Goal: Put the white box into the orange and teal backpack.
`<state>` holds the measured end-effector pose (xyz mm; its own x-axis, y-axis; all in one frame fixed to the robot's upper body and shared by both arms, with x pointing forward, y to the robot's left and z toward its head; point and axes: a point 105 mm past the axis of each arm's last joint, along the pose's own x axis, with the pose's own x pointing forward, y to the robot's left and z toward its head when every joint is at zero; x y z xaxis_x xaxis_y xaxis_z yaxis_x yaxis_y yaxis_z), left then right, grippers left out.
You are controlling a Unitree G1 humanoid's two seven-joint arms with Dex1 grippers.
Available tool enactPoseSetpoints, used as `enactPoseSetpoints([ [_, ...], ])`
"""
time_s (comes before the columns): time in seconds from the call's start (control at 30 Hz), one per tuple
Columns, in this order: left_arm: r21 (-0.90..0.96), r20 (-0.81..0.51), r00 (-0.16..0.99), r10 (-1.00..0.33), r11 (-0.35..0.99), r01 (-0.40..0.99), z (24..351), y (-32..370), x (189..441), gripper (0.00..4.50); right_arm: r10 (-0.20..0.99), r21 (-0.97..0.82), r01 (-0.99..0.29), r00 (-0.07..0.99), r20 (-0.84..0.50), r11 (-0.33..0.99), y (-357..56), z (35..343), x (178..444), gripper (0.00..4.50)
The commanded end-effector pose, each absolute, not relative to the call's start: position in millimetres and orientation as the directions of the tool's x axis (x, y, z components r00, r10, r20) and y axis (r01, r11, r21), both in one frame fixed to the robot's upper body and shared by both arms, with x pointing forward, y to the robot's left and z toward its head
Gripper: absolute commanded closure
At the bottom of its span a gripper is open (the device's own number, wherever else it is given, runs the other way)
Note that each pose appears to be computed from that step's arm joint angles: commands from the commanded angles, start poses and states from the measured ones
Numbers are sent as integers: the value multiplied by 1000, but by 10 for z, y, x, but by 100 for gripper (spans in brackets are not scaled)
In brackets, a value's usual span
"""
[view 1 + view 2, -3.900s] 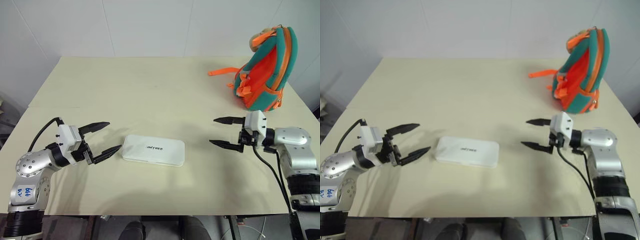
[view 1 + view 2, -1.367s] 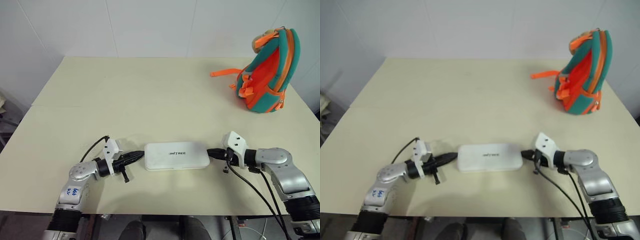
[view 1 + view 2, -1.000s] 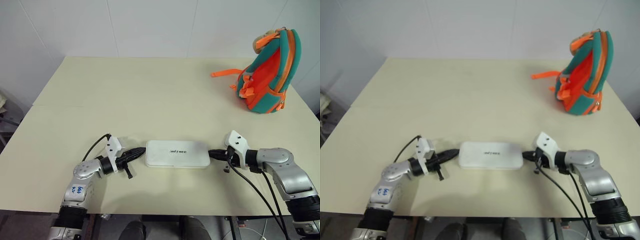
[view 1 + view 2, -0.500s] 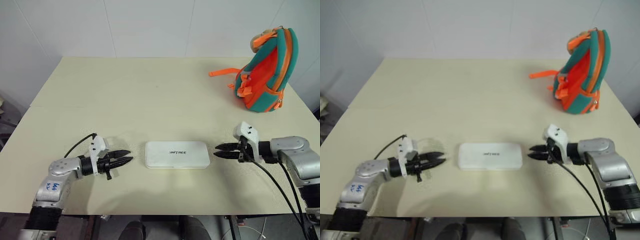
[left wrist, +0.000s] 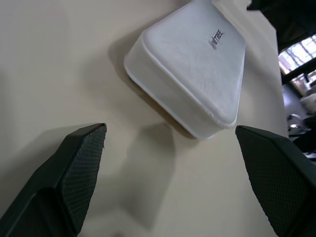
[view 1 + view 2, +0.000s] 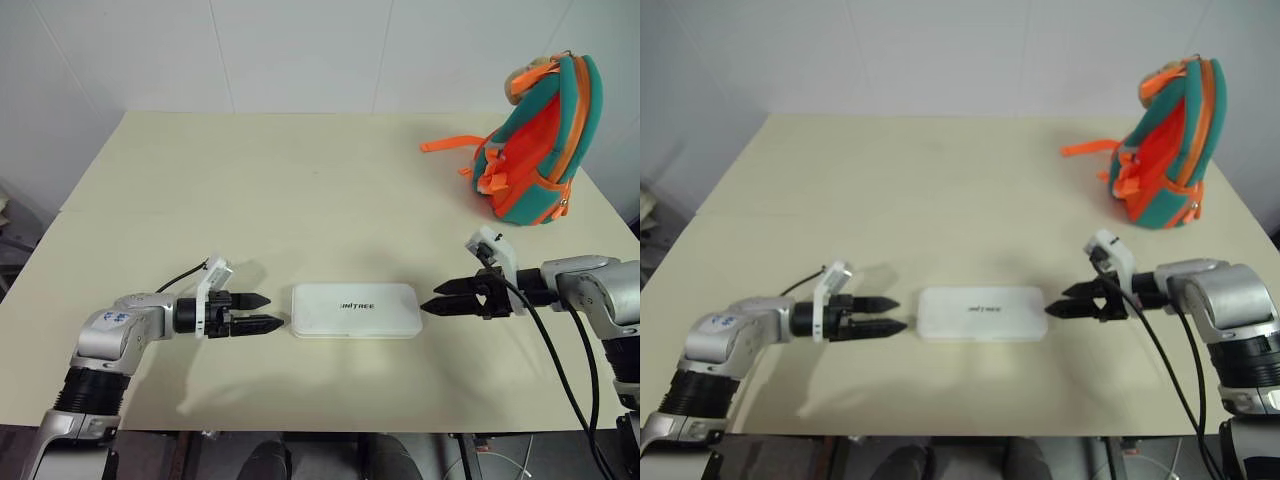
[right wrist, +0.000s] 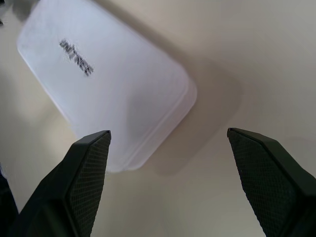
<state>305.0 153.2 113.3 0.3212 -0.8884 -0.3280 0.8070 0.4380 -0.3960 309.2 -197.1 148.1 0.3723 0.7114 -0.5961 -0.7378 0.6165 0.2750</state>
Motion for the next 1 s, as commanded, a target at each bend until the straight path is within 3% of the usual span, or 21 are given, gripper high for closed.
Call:
enactPoseSetpoints([
  [0.03, -491, -344, 307, -887, 449, 747, 1060, 1414, 3039, 3, 732, 283, -764, 337, -592, 580, -1879, 1538, 3003, 0],
  [0.77, -727, -321, 119, -940, 325, 605, 945, 972, 2872, 3, 762, 319, -787, 275, -586, 529, -1616, 1406, 2919, 0],
  [1.0, -829, -239, 107, -965, 260, 496, 968, 807, 2935, 3, 769, 311, -800, 267, -581, 513, -1591, 1381, 2893, 0],
])
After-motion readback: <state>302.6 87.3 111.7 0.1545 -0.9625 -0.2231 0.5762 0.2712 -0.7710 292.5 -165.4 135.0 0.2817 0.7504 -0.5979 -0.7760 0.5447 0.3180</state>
